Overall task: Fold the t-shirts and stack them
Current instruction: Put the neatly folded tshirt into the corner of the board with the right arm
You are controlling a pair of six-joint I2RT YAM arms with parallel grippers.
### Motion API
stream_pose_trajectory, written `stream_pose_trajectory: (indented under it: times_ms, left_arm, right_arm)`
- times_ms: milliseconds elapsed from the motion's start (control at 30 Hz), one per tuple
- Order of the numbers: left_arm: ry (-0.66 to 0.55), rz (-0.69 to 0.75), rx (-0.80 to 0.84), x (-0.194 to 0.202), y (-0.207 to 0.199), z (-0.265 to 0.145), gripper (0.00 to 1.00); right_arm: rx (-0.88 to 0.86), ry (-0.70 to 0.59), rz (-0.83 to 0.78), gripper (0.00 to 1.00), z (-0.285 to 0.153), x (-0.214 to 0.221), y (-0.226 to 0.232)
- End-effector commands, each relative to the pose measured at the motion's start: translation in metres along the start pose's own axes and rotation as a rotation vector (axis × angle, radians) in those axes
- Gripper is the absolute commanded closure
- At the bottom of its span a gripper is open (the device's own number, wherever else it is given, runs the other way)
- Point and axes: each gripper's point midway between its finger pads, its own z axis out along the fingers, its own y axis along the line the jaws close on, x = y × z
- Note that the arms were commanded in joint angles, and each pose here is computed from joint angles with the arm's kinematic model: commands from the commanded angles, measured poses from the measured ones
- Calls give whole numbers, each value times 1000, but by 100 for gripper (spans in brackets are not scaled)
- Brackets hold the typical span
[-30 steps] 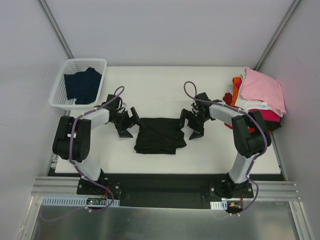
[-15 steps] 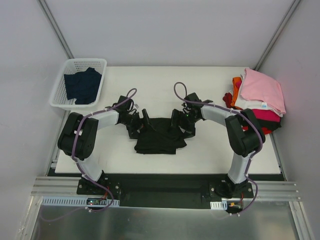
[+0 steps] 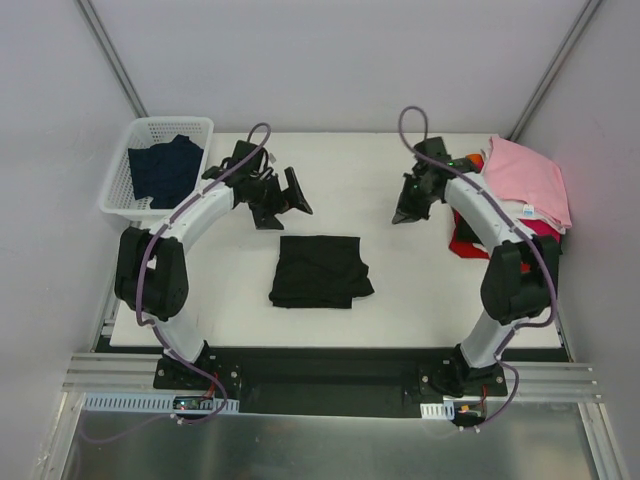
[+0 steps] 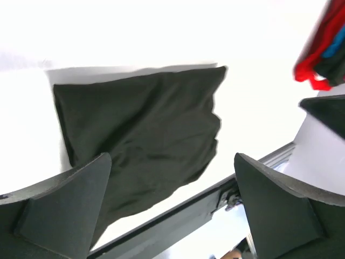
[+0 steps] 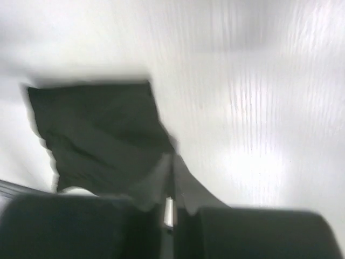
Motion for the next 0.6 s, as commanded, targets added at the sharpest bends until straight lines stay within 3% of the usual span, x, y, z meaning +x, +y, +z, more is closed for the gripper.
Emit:
stream_pose_trajectory:
  times_ms: [0, 133, 333, 567]
  left_arm:
    - [-40, 32, 21, -9, -26, -34, 1]
    - [-35, 28, 25, -4, -28, -42, 1]
    - [29, 20, -21, 20, -7, -41, 20]
    - [49, 14, -46, 31, 2, -45, 19]
  right_arm:
    - [42, -189, 94, 99, -75, -54, -44]
    - [166, -257, 123, 99, -97, -70, -89]
    - [573, -353, 188, 99, -152, -93, -162]
    - [824, -441, 327, 99, -200, -126, -221]
